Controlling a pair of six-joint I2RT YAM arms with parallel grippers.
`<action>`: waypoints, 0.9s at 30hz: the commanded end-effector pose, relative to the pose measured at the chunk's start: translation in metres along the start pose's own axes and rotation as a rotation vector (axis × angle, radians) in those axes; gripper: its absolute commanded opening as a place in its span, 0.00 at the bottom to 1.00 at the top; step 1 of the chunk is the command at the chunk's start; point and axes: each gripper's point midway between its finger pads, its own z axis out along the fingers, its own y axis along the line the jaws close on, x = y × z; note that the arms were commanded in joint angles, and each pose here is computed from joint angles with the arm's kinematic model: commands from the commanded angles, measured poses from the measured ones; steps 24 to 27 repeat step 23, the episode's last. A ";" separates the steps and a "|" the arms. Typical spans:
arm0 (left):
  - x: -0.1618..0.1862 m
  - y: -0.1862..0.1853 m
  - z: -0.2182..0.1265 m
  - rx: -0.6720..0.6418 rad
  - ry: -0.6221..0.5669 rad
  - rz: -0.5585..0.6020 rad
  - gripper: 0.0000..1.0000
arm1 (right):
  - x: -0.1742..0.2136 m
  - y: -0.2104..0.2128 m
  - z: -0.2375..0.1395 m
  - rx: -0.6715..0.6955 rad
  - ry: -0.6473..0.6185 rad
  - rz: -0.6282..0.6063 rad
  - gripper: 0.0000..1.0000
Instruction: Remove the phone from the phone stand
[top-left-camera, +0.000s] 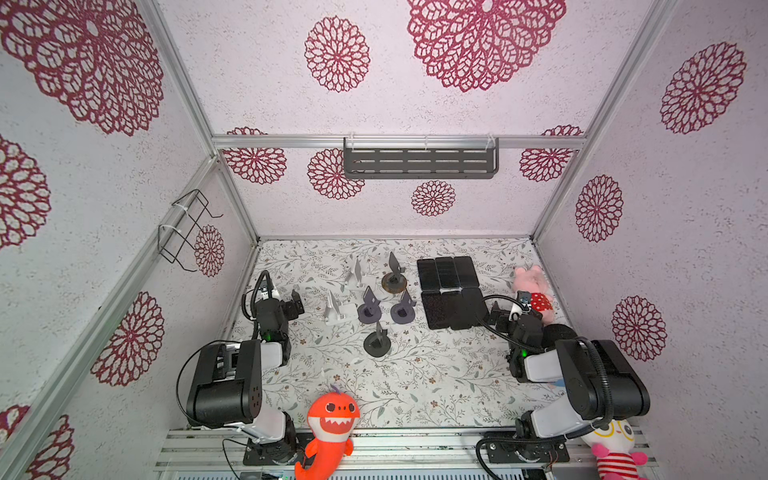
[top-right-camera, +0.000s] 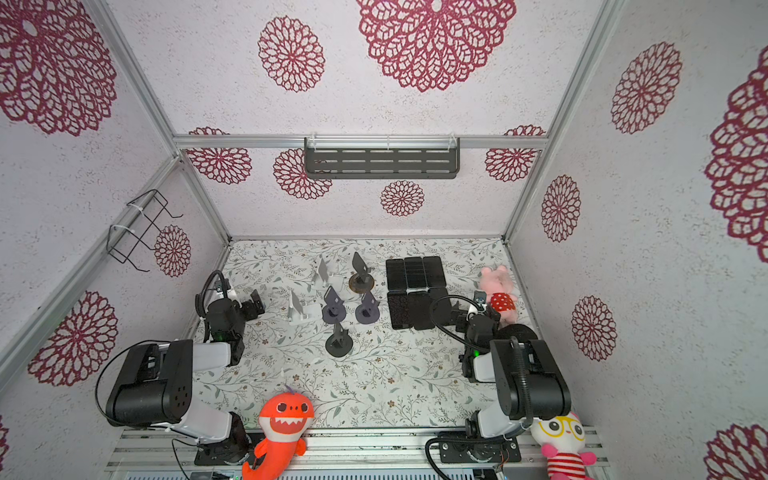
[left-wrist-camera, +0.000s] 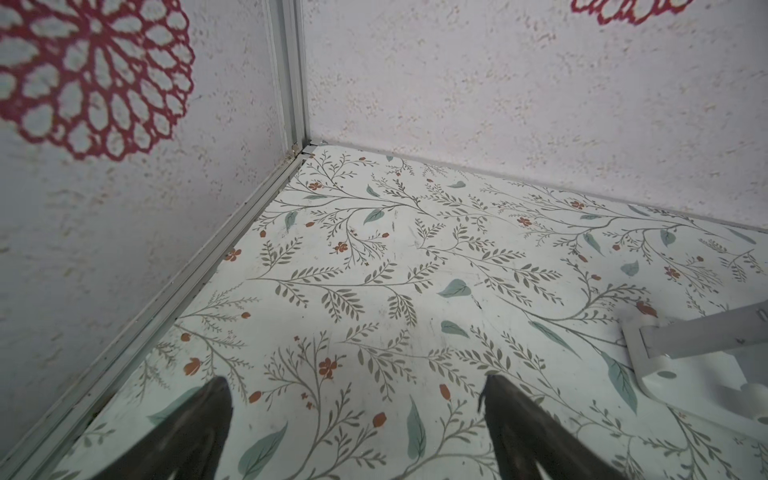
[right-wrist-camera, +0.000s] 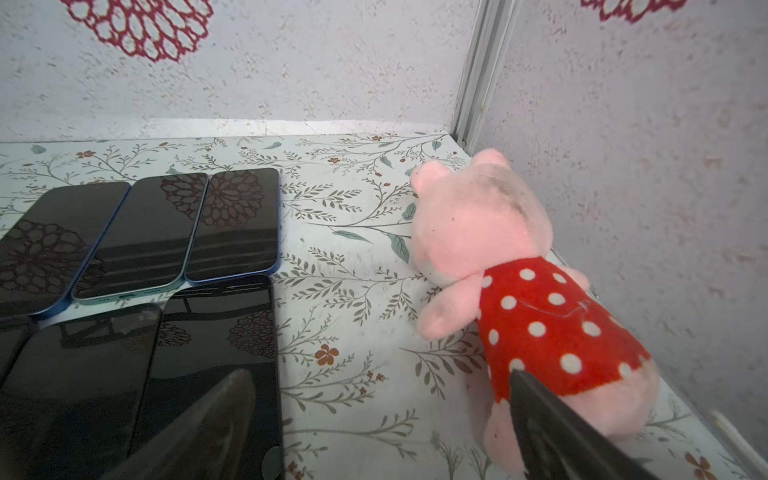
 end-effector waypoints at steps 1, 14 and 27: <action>-0.009 -0.001 -0.001 0.007 -0.039 0.019 0.97 | -0.019 0.001 0.000 -0.009 -0.069 0.027 0.99; -0.010 -0.001 -0.001 0.006 -0.042 0.018 0.97 | -0.018 0.001 0.001 -0.007 -0.064 0.024 0.99; -0.010 -0.001 -0.001 0.006 -0.041 0.019 0.97 | -0.018 0.001 0.000 -0.007 -0.067 0.025 0.99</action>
